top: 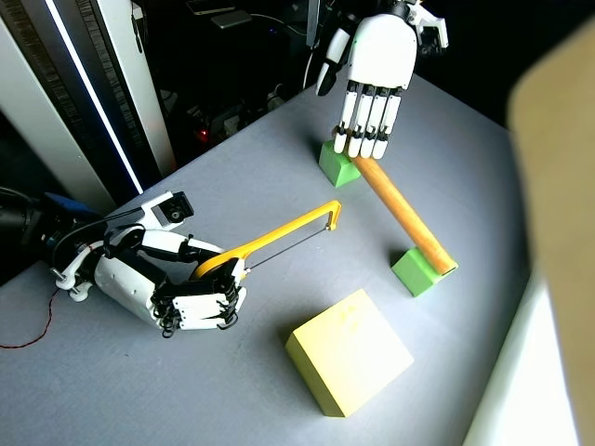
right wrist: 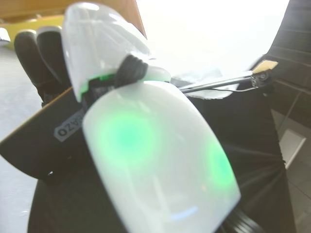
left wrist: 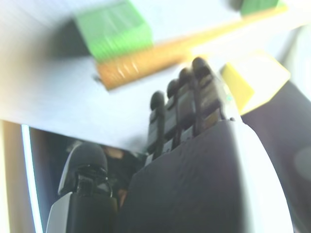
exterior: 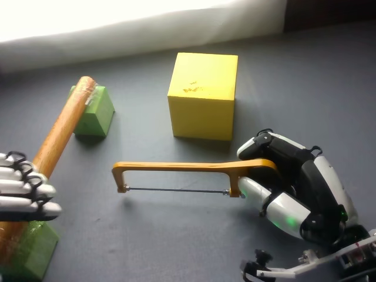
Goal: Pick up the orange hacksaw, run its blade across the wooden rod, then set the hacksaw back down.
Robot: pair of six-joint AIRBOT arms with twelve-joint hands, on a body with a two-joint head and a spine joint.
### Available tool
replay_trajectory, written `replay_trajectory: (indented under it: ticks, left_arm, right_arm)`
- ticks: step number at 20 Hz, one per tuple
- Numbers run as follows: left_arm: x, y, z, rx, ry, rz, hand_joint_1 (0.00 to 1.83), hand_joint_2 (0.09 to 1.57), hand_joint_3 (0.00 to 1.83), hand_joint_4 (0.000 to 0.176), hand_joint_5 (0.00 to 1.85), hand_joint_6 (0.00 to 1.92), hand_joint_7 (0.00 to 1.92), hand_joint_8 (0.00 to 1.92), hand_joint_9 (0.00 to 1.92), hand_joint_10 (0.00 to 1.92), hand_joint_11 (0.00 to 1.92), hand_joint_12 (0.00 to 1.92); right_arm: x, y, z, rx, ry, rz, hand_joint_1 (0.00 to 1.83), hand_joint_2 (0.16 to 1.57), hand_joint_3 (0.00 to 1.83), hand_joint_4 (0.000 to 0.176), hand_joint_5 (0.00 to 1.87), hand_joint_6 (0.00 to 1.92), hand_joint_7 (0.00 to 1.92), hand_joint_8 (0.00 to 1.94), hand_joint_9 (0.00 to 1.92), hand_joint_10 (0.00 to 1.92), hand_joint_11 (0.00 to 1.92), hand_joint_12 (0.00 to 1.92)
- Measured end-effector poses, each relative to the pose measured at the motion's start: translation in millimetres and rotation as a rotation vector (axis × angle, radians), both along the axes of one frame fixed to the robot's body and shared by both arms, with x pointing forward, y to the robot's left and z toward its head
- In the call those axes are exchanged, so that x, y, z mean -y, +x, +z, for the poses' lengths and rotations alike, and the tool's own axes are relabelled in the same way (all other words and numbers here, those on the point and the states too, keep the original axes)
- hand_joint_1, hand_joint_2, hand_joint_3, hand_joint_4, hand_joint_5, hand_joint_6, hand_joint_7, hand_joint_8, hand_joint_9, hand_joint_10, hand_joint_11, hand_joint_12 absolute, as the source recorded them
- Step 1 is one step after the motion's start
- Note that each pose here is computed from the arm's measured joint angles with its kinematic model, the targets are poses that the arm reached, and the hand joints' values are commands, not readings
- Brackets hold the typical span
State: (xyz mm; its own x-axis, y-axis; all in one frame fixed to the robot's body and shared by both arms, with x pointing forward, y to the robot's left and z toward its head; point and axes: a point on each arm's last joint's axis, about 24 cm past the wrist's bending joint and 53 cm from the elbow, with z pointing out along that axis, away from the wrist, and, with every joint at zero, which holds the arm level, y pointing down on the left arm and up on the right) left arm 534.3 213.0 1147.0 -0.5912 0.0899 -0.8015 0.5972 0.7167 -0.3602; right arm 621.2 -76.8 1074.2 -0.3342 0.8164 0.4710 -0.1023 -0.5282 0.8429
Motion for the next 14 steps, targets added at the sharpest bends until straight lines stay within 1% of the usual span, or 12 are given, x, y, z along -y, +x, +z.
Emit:
replay_trajectory:
  ticks: [2, 3, 4, 5, 6, 7, 9, 10, 11, 12, 13, 14]
  left_arm:
    - [7.6, -2, 4, 0.009, -0.025, -0.025, 0.15, 1.31, 0.00, 0.000, 0.19, 0.01, 0.15, 0.01, 0.11, 0.01, 0.00, 0.26]
    - [11.9, -3, 7, 0.017, -0.042, -0.037, 0.14, 1.31, 0.00, 0.000, 0.16, 0.00, 0.11, 0.00, 0.08, 0.00, 0.00, 0.23]
    - [15.9, -2, 10, 0.029, -0.062, -0.041, 0.13, 1.32, 0.00, 0.000, 0.17, 0.00, 0.13, 0.01, 0.08, 0.00, 0.00, 0.18]
    - [21.0, -1, 16, 0.042, -0.089, -0.053, 0.13, 1.32, 0.00, 0.000, 0.18, 0.00, 0.13, 0.00, 0.08, 0.00, 0.00, 0.21]
    - [26.2, -1, 20, 0.045, -0.122, -0.065, 0.13, 1.32, 0.00, 0.000, 0.18, 0.00, 0.14, 0.00, 0.09, 0.00, 0.00, 0.21]
    - [29.8, 0, 25, 0.054, -0.148, -0.079, 0.13, 1.32, 0.00, 0.000, 0.19, 0.00, 0.15, 0.01, 0.09, 0.00, 0.00, 0.19]
    - [37.9, 2, 35, 0.072, -0.203, -0.117, 0.14, 1.32, 0.00, 0.000, 0.17, 0.00, 0.13, 0.00, 0.08, 0.00, 0.00, 0.18]
    - [40.9, 1, 38, 0.078, -0.221, -0.133, 0.16, 1.31, 0.00, 0.000, 0.18, 0.00, 0.13, 0.00, 0.08, 0.00, 0.00, 0.19]
    - [41.8, 4, 42, 0.090, -0.236, -0.145, 0.19, 1.31, 0.00, 0.000, 0.18, 0.00, 0.14, 0.00, 0.08, 0.00, 0.00, 0.16]
    - [42.3, 4, 44, 0.094, -0.246, -0.155, 0.14, 1.32, 0.00, 0.000, 0.16, 0.00, 0.13, 0.00, 0.08, 0.00, 0.00, 0.16]
    - [42.3, 4, 45, 0.098, -0.250, -0.163, 0.11, 1.33, 0.00, 0.000, 0.15, 0.00, 0.13, 0.00, 0.07, 0.00, 0.00, 0.15]
    - [44.3, 4, 47, 0.103, -0.258, -0.175, 0.11, 1.32, 0.00, 0.000, 0.18, 0.00, 0.15, 0.00, 0.10, 0.00, 0.00, 0.21]
  right_arm:
    - [1, 0, -4, -0.001, 0.004, -0.008, 1.35, 1.21, 0.00, 0.000, 0.63, 1.25, 0.86, 1.25, 0.82, 1.43, 0.62, 1.15]
    - [2, -2, -6, -0.005, 0.003, -0.007, 1.20, 1.21, 0.00, 0.000, 0.73, 1.31, 0.84, 1.23, 0.75, 0.99, 0.60, 1.15]
    - [1, -4, -8, -0.005, 0.004, -0.005, 1.09, 1.22, 0.00, 0.000, 0.77, 1.28, 0.87, 0.31, 0.77, 0.58, 0.54, 1.14]
    - [0, -7, -11, -0.005, -0.002, 0.003, 1.00, 1.14, 0.00, 0.000, 0.72, 0.26, 0.86, 0.07, 0.77, 0.40, 0.48, 1.14]
    - [-1, -11, -12, 0.003, -0.009, 0.018, 0.92, 1.13, 0.00, 0.000, 0.66, 0.09, 0.75, 0.01, 0.70, 0.28, 0.40, 1.16]
    - [-2, -13, -10, 0.014, -0.008, 0.025, 0.89, 1.10, 0.00, 0.000, 0.63, 0.02, 0.69, 0.00, 0.68, 0.17, 0.34, 1.18]
    - [-1, -14, -9, 0.023, 0.000, 0.021, 0.78, 1.06, 0.00, 0.000, 0.42, 0.00, 0.46, 0.00, 0.53, 0.03, 0.12, 1.17]
    - [-1, -14, -8, 0.024, 0.002, 0.020, 0.73, 1.04, 0.00, 0.000, 0.35, 0.00, 0.38, 0.00, 0.43, 0.01, 0.04, 1.14]
    - [-1, -14, -8, 0.025, 0.003, 0.020, 0.71, 1.04, 0.00, 0.000, 0.30, 0.00, 0.32, 0.00, 0.37, 0.00, 0.01, 1.09]
    - [0, -15, -7, 0.028, 0.007, 0.022, 0.68, 1.03, 0.00, 0.000, 0.23, 0.00, 0.27, 0.00, 0.29, 0.00, 0.00, 0.96]
    - [-1, -15, -6, 0.031, 0.007, 0.025, 0.68, 1.01, 0.00, 0.000, 0.21, 0.00, 0.25, 0.00, 0.28, 0.00, 0.00, 0.88]
    - [-2, -15, -6, 0.035, 0.006, 0.028, 0.66, 0.99, 0.00, 0.000, 0.16, 0.00, 0.20, 0.00, 0.22, 0.00, 0.00, 0.76]
